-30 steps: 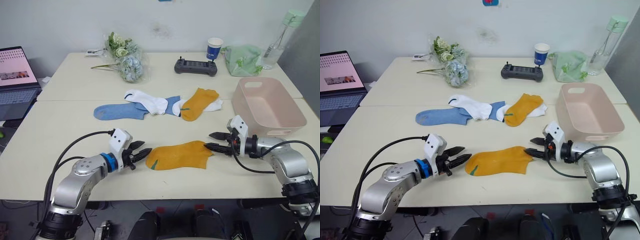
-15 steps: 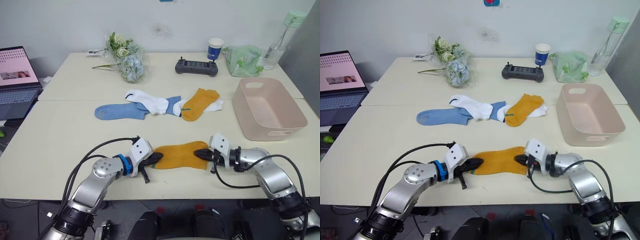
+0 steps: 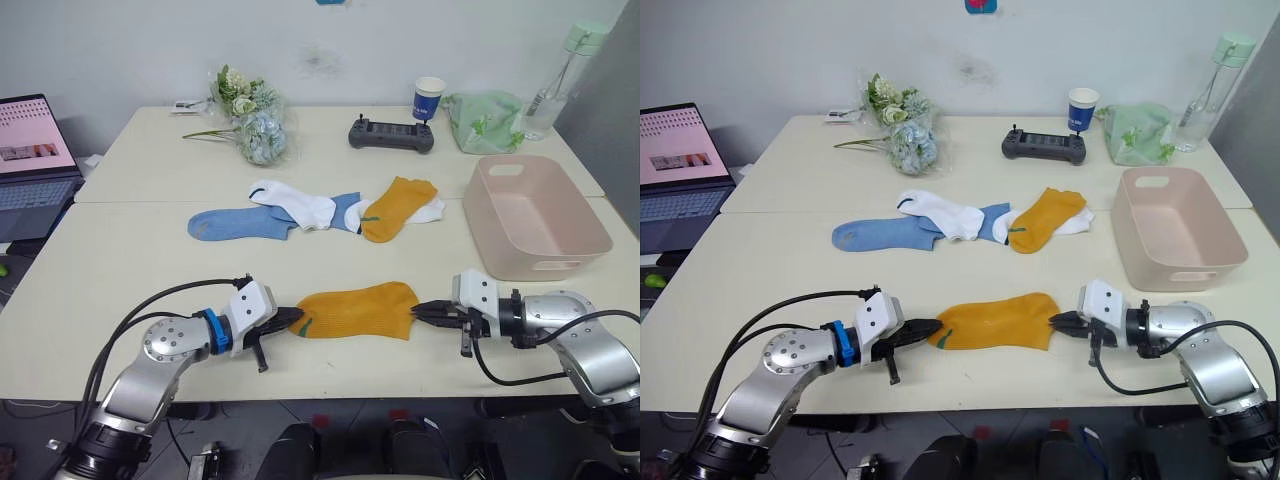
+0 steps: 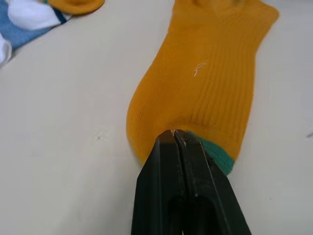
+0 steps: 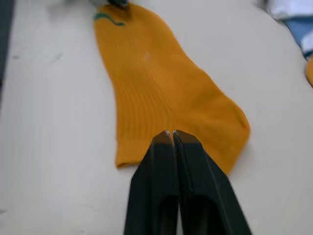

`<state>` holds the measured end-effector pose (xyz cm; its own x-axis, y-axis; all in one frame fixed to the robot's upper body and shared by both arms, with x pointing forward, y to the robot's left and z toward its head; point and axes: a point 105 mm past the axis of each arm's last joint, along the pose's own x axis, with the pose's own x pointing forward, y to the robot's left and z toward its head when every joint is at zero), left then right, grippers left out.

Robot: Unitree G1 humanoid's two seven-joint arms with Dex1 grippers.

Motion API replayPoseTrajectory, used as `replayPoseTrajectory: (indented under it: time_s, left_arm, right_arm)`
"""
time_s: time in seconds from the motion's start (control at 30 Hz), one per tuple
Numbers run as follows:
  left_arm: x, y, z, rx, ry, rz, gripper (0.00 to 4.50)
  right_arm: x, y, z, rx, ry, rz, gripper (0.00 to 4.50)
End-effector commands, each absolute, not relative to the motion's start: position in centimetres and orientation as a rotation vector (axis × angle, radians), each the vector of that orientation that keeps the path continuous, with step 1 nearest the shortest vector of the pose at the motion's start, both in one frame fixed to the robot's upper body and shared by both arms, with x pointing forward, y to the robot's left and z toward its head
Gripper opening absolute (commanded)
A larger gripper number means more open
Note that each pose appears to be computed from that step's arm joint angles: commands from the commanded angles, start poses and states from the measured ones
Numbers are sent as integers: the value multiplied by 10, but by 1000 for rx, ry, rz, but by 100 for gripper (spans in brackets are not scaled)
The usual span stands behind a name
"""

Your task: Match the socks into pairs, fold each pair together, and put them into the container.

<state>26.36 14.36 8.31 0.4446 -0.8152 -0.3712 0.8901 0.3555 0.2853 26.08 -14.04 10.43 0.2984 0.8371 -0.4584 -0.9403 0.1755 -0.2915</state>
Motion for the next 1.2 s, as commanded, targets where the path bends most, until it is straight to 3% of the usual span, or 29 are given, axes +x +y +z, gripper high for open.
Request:
replayPoseTrajectory:
  time_s: [0.03, 0.2, 0.27, 0.43, 0.53, 0.77, 0.8, 0.97, 1.13, 1.2]
  left_arm:
    - [252, 136, 93, 554, 97, -1212, 89]
    - [250, 133, 70, 695, 114, -1251, 252]
    - [253, 133, 64, 722, 121, -1242, 316]
    - [256, 135, 52, 753, 156, -1220, 316]
    - [258, 135, 51, 730, 169, -1192, 229]
    - [259, 136, 52, 719, 186, -1199, 7]
    - [259, 135, 53, 716, 185, -1203, 0]
    - [253, 130, 55, 693, 174, -1246, 0]
    - [240, 122, 73, 634, 142, -1295, 0]
    - [230, 118, 86, 462, 181, -1316, 0]
  right_arm:
    - [250, -134, 105, -664, 141, 1371, 164]
    - [252, -133, 84, -719, 164, 1408, 343]
    - [254, -134, 77, -740, 172, 1408, 348]
    - [260, -132, 67, -774, 193, 1403, 348]
    - [264, -127, 69, -757, 165, 1391, 289]
    - [270, -125, 74, -757, 148, 1380, 46]
    - [270, -124, 76, -747, 143, 1377, 10]
    - [262, -118, 86, -677, 141, 1423, 4]
    - [239, -117, 104, -612, 175, 1518, 4]
    - [225, -114, 118, -503, 219, 1563, 4]
